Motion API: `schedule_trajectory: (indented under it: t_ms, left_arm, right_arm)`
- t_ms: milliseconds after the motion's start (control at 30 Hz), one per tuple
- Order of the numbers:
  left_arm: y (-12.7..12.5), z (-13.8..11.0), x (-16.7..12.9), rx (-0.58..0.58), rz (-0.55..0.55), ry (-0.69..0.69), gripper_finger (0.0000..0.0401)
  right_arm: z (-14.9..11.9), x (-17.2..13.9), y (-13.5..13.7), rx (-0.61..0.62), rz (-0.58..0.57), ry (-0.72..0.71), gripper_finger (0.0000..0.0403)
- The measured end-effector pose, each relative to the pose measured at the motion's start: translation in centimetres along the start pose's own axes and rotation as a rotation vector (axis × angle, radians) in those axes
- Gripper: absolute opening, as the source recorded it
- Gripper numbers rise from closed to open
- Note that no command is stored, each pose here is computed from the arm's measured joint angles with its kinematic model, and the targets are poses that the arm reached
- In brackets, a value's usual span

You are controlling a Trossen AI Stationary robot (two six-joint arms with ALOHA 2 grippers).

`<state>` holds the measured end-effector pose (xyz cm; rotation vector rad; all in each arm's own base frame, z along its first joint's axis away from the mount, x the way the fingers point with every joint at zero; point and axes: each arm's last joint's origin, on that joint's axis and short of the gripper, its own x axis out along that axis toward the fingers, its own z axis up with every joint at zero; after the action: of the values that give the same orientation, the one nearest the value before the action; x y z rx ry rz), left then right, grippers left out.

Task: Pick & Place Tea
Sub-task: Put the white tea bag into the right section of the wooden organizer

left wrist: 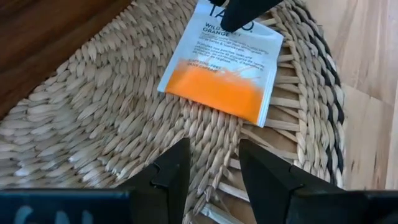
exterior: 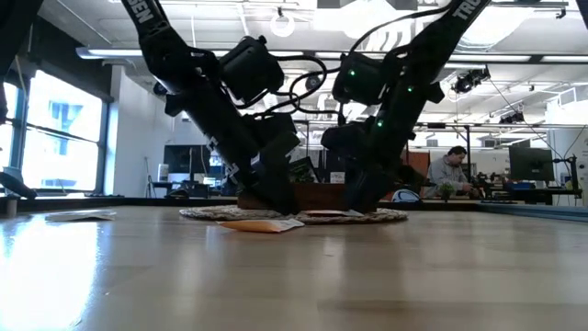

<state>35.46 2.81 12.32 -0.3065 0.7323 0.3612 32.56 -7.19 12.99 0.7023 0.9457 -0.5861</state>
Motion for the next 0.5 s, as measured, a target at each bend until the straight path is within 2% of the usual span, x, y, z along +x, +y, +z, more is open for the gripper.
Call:
schedule_trajectory:
  t_ms: [167, 500]
  left_arm:
    - [0.0, 0.1, 0.1, 0.005, -0.001, -0.012, 0.0138]
    - [0.0, 0.1, 0.1, 0.005, -0.004, -0.013, 0.0138]
  right_arm:
    - [0.4, 0.1, 0.7, -0.008, 0.083, -0.037, 0.0118]
    - [0.9, 0.1, 1.2, -0.059, 0.15, -0.08, 0.0042]
